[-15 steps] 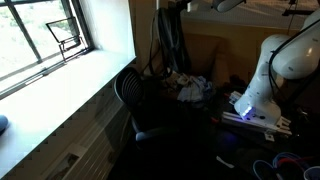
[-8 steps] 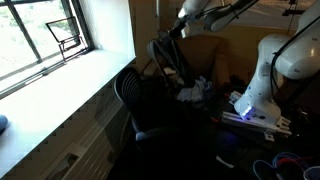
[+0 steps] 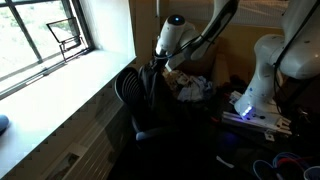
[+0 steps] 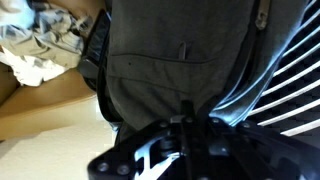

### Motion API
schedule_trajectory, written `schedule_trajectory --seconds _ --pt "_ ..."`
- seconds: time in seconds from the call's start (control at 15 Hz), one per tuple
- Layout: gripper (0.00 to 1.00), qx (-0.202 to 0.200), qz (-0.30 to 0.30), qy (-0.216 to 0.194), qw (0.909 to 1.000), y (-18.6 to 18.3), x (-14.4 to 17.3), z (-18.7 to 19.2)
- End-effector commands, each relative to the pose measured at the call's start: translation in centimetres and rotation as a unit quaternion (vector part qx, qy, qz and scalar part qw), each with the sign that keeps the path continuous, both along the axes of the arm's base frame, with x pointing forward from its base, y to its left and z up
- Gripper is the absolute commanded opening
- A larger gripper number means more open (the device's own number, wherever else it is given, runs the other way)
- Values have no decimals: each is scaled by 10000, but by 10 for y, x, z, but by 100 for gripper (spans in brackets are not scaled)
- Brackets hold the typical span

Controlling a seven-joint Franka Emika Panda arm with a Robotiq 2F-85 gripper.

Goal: Remove the grey backpack from the sofa and place it on the chair

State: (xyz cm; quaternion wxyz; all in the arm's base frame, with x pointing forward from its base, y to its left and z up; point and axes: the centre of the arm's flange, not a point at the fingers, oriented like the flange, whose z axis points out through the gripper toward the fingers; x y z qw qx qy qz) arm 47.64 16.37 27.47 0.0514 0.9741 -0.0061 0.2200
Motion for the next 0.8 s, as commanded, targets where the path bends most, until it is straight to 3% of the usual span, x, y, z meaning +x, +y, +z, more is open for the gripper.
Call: schedule_trajectory --seconds 0.0,0.27,0.4,0.47,0.67,0.73 --pt "1 -136 556 -778 9953 17 55 -41" --pt "1 102 1013 -1532 9829 25 83 -76" --pt "1 164 1070 -1538 9822 30 97 -91" --pt "5 175 1002 -1294 9864 28 88 -54" --pt "5 65 1082 -1319 9853 36 95 -83" --pt "30 44 1095 -1318 9852 38 96 -86"
